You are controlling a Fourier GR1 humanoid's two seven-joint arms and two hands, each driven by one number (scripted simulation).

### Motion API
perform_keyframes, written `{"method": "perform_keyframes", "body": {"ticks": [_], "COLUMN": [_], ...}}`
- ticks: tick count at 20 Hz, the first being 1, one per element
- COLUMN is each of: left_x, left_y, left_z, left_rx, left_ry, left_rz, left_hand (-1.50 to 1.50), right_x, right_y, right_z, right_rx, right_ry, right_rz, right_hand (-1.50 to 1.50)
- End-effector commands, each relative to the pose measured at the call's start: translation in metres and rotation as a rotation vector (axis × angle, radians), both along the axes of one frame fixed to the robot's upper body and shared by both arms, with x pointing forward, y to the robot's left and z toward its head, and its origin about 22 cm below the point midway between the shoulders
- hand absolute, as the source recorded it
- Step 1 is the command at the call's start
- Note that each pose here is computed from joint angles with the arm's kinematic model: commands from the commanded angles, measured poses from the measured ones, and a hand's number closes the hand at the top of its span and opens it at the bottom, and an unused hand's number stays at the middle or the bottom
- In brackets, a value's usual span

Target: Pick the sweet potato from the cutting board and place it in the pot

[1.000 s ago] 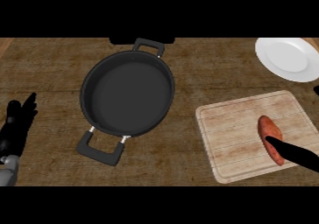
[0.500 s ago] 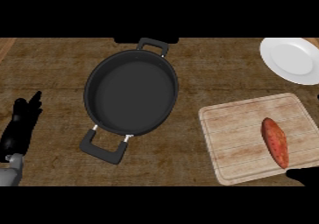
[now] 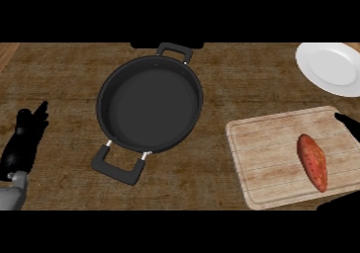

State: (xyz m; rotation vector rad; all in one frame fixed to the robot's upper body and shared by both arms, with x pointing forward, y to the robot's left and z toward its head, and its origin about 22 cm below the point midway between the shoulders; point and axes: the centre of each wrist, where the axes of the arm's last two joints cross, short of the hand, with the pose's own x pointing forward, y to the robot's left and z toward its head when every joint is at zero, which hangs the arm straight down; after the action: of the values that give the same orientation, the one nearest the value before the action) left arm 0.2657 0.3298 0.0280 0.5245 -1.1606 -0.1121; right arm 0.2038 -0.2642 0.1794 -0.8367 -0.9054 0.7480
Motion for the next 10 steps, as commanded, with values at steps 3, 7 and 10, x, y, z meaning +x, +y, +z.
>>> {"method": "perform_keyframes", "body": {"ticks": [3,7,10], "left_x": [0.012,-0.003,0.006], "left_y": [-0.005,-0.011,0.007], "left_z": [0.006,-0.010,-0.008], "left_rx": [-0.001,-0.018,-0.017], "left_ry": [-0.006,0.005,0.001], "left_rz": [-0.003,0.001,0.012], "left_hand": [0.00,0.00,0.00], "right_x": [0.008,0.019,0.025], "right_y": [0.007,-0.005,-0.009], "right_z": [-0.003,-0.026,-0.024], "right_rx": [-0.082,-0.057,-0.057], "right_ry": [0.150,0.167,0.188], "right_rz": [-0.109,-0.131,-0.132], "right_hand": [-1.50,-1.50,-1.50]}}
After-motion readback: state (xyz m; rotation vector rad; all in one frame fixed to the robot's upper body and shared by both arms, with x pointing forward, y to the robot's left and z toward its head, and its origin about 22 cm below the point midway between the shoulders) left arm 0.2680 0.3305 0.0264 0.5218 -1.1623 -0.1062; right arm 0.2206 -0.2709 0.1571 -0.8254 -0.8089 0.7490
